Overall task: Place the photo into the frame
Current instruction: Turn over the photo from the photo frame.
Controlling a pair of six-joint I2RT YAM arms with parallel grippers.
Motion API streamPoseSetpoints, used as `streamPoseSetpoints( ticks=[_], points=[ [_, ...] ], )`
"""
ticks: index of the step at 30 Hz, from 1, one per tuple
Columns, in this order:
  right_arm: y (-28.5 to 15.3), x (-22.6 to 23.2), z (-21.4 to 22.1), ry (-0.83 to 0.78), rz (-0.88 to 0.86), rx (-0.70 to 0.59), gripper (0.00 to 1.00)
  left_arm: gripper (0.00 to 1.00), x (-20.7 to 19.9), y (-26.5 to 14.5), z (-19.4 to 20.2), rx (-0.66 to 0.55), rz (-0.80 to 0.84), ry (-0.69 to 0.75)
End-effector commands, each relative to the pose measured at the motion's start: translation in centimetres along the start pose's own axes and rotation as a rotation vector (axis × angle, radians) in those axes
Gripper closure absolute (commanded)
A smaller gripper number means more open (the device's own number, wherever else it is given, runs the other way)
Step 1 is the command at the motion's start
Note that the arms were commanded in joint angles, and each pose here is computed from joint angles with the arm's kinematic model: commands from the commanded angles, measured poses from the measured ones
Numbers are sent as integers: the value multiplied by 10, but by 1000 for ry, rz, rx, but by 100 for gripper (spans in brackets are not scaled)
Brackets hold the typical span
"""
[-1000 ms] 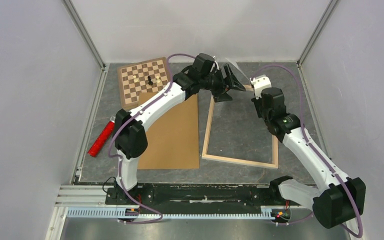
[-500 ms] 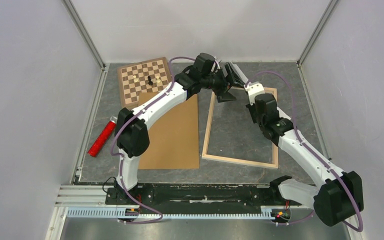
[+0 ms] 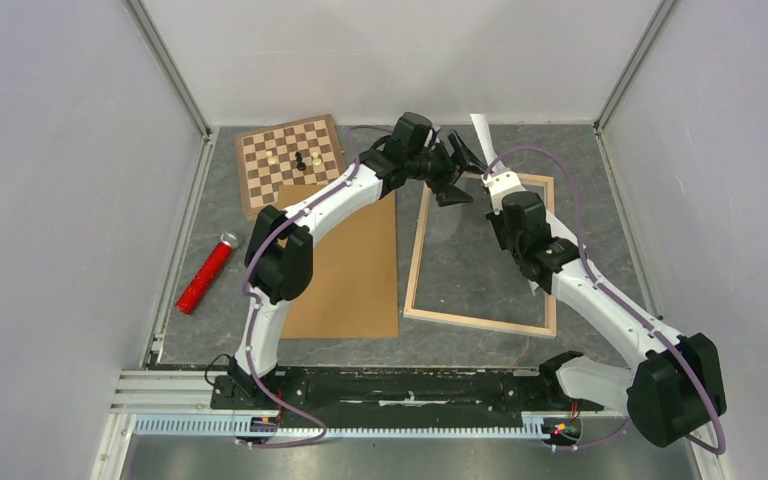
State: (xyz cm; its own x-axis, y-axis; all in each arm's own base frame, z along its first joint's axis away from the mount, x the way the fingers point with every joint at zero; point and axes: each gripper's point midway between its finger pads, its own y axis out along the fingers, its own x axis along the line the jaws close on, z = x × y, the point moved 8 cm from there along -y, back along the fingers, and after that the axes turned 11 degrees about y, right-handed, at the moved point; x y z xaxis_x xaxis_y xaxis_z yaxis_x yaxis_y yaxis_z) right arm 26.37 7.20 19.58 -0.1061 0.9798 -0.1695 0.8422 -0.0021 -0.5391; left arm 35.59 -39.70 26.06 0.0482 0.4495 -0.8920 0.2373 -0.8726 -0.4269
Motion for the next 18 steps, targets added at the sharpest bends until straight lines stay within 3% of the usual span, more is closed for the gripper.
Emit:
streamPoseSetpoints(
  ticks=[1, 18],
  points=[
    [3, 6, -11, 29, 1, -70, 100, 14, -19, -2, -9, -25, 70, -2],
    [12, 21, -7, -7, -10, -49, 100, 16, -8, 9, -6, -19, 30, -11]
  ],
)
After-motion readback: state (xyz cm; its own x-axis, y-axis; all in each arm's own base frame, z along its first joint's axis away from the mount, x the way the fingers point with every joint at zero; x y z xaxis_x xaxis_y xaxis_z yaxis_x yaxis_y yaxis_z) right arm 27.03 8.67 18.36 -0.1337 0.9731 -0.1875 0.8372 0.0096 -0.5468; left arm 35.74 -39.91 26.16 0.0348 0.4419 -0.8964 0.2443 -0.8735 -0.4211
